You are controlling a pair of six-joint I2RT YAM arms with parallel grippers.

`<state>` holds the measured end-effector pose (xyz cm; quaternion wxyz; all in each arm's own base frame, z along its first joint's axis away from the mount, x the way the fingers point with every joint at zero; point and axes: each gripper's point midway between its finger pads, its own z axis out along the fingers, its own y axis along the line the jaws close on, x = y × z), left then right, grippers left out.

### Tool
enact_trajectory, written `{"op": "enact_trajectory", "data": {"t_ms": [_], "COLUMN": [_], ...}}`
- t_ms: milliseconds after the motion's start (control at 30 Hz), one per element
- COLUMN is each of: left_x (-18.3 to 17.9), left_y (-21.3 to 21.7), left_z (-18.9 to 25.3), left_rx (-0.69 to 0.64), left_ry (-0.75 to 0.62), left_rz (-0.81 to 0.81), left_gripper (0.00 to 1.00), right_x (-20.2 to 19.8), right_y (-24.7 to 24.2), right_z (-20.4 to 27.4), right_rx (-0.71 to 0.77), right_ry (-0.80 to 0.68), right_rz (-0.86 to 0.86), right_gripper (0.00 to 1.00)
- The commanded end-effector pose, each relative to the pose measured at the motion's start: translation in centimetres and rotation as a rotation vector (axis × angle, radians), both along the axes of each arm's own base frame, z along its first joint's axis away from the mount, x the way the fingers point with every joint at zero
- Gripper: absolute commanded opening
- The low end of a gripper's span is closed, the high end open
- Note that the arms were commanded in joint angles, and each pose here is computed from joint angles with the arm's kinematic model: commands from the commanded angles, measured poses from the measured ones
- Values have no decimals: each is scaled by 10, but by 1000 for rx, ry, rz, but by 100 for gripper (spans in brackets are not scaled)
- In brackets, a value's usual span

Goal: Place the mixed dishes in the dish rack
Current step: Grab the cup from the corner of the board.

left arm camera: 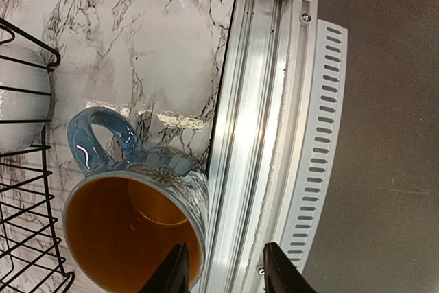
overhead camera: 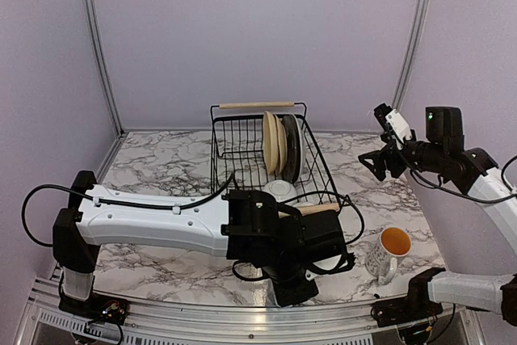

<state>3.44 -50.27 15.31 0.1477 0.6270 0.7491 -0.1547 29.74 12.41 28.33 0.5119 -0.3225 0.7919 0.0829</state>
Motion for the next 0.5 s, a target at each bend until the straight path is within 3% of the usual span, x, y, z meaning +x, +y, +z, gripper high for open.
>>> {"op": "enact_trajectory", "data": {"t_ms": [0, 200, 467], "left_x": [-9, -1, 6], "left_y": [20, 28, 28], "left_z": [-11, -28, -45], "left_rx": [103, 163, 220], "left_ry": [28, -32, -87], "left_rz": [21, 36, 7], "left_gripper": [38, 29, 25], "right_x": [-2, -2, -4], "right_y": [-3, 1, 1], "right_z": [6, 7, 0], "right_rx": [7, 26, 26], "right_ry": [-34, -35, -23], "right_rz": [-5, 15, 16], "right_gripper": [96, 95, 95]}}
